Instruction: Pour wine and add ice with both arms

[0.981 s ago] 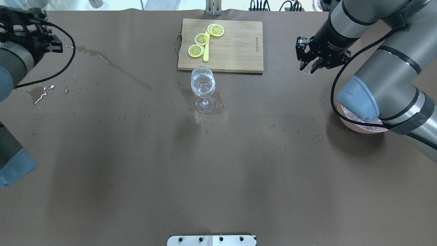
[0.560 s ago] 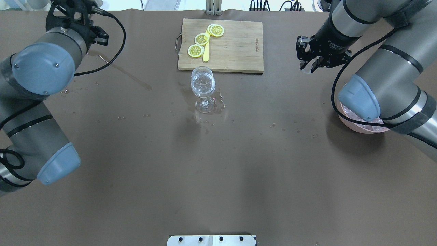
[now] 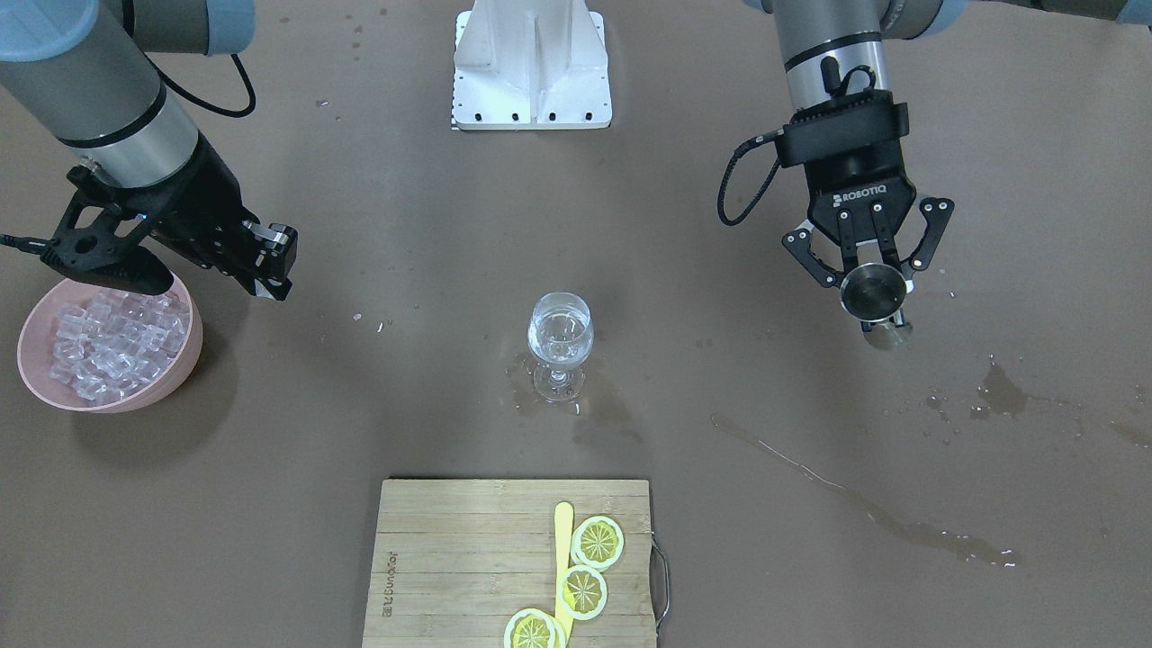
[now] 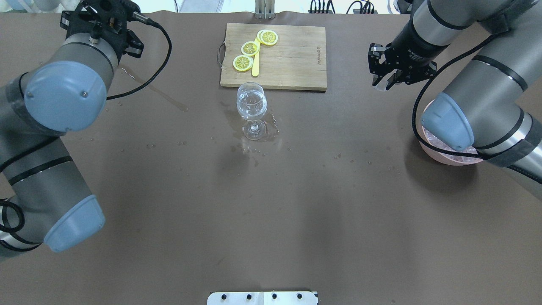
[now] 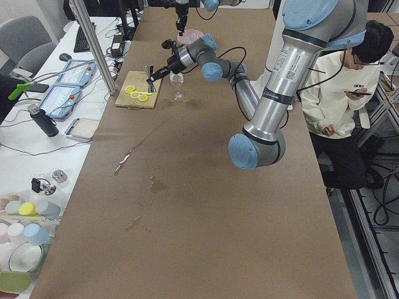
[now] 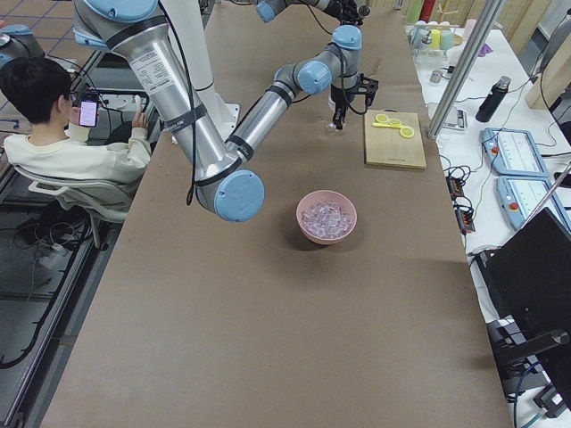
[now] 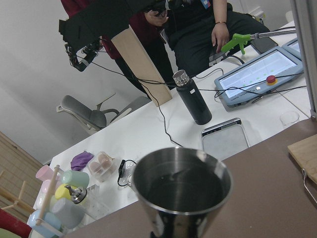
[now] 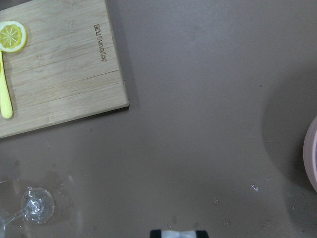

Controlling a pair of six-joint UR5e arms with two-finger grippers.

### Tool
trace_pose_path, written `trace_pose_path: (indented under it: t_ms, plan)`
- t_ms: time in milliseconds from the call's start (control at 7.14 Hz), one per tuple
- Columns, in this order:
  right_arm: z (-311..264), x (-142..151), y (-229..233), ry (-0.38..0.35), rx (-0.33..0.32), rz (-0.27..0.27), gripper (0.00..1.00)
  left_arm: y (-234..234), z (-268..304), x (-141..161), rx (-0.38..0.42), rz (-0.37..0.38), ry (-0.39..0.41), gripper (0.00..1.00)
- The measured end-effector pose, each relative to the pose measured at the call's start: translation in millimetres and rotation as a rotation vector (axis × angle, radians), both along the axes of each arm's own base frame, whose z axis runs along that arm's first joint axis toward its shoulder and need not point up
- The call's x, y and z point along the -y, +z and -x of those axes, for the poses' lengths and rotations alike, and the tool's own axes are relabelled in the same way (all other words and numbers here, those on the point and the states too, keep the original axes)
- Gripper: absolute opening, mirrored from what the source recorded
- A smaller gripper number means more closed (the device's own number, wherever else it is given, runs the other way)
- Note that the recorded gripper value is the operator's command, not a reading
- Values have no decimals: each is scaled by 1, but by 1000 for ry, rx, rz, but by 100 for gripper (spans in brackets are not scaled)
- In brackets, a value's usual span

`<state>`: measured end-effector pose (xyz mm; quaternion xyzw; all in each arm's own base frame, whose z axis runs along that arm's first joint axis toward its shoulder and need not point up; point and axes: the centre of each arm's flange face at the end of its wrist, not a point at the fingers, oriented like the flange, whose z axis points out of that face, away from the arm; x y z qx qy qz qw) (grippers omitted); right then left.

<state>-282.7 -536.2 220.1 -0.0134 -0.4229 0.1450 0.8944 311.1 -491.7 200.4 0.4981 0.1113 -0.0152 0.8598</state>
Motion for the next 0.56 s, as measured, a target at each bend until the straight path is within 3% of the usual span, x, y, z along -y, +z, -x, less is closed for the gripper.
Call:
trace_pose_path:
  t_ms: [140,560]
  plan:
    - [0,0,0,1,0,0,0,-10,-5,-5,-2,-8,6,0]
    - [0,0,1,1,-1,1,0,-69,-44,-2,-112,-20,65,0]
